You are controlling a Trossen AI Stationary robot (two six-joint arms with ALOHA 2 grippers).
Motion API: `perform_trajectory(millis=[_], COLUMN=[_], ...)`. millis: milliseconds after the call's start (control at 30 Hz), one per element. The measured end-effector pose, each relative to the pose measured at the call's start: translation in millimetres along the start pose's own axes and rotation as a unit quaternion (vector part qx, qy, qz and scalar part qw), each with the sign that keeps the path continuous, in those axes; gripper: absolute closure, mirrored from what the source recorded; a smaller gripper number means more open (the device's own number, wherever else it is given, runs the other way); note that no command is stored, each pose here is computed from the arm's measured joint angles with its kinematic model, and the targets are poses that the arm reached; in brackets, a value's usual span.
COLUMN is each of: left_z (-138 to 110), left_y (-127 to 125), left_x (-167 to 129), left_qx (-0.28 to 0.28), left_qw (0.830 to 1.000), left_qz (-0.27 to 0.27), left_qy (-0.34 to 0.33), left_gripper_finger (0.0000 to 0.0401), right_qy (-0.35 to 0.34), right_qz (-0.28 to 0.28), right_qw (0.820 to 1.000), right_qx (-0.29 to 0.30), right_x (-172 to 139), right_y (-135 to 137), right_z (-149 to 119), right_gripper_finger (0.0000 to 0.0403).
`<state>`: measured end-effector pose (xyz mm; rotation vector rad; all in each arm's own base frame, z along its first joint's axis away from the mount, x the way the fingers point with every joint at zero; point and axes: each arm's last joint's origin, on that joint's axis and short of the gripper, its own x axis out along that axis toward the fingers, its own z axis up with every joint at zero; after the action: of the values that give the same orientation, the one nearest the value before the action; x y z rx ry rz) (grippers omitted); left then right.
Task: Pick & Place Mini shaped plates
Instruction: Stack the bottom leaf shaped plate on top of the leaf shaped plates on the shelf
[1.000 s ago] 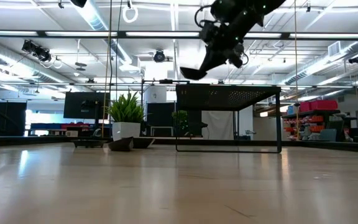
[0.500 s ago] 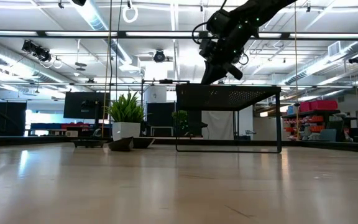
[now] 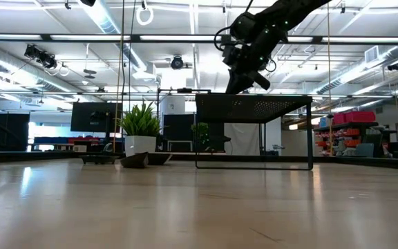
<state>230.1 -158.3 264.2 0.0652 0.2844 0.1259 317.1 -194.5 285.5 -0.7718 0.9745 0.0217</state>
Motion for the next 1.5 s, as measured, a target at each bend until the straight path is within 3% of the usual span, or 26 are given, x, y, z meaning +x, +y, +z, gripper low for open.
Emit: perform_trajectory(millis=[200,500,600,733,1000,1333,1500], left_z=[0.1,0.0,0.0,-0.1,-0.1,0.0,0.2], left_y=[0.0,0.0,0.0,0.0,0.0,0.1,0.0], left_x=[0.0,0.0,0.0,0.0,0.0,-0.1,0.0], left_qx=[0.0,0.0,0.0,0.001,0.001,0.001,0.0], left_qw=[1.0,1.0,1.0,1.0,1.0,1.0,1.0], left_qz=[0.0,0.0,0.0,0.0,0.0,0.0,0.0], left_qy=[0.0,0.0,0.0,0.0,0.0,0.0,-0.001], left_gripper_finger=[0.0341,0.0341,0.0341,0.0341,0.0341,0.0341,0.0341], right_qy=[0.035,0.038,0.035,0.031,0.028,0.007,0.001], right_qz=[-0.019,-0.023,-0.025,-0.03,-0.029,-0.008,-0.004], right_qw=[0.999,0.998,0.998,0.998,0.993,0.969,0.959], right_qx=[0.017,0.047,0.044,0.046,0.108,0.247,0.285], right_x=[-0.2,-1.4,-6.5,-12.5,-13.8,-6.7,3.2], right_y=[-2.4,-4.1,-3.9,-4.4,-7.5,-14.0,-15.0], right_z=[-4.4,-7.6,-5.6,-4.5,-11.5,-30.5,-32.7], right_gripper_finger=[0.0367,0.0271,0.0258,0.0279,0.0393,0.0399,0.0398])
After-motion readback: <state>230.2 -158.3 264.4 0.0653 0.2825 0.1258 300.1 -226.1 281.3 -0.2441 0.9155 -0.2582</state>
